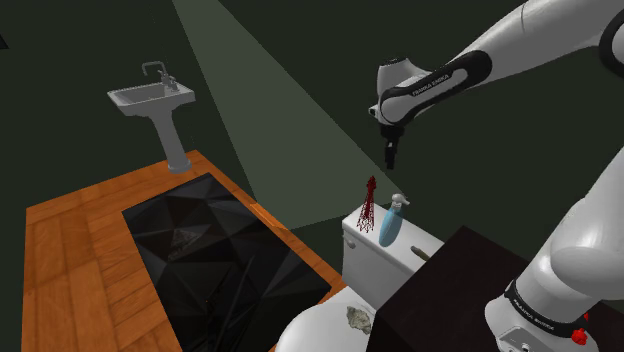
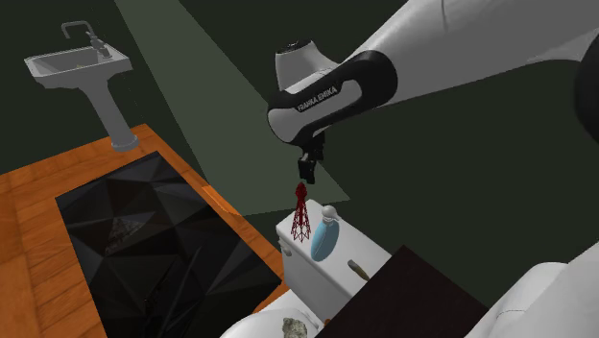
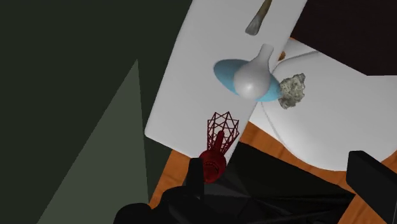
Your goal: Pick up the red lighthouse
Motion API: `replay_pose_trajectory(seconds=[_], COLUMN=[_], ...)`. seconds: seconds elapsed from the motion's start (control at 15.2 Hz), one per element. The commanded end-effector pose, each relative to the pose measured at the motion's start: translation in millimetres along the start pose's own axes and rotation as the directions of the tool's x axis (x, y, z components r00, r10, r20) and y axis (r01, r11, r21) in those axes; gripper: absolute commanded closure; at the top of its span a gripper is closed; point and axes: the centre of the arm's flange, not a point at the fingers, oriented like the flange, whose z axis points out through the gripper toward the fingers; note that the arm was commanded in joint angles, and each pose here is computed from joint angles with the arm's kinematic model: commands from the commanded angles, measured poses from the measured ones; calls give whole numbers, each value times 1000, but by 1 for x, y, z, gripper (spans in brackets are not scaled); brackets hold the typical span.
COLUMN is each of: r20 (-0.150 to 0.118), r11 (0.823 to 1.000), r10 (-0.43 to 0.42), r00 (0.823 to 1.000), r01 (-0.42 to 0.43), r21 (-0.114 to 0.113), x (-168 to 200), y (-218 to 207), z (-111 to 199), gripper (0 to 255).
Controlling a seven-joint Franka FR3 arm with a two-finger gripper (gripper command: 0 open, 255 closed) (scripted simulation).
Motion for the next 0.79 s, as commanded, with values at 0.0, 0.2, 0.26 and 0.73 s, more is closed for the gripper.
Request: replay_pose_trajectory(seconds=[0.0, 0.2, 0.26, 0.73], r20=[17, 43, 51, 87], r11=[999, 993, 990, 972], r10=[-48, -116, -138, -228], r00=[999, 992, 989, 970], r01=[48, 117, 140, 231], r21=[-9, -20, -23, -35], x=[16, 40, 48, 82], y=[8, 21, 25, 38], z=[20, 51, 61, 114], gripper=[0, 0, 0, 0])
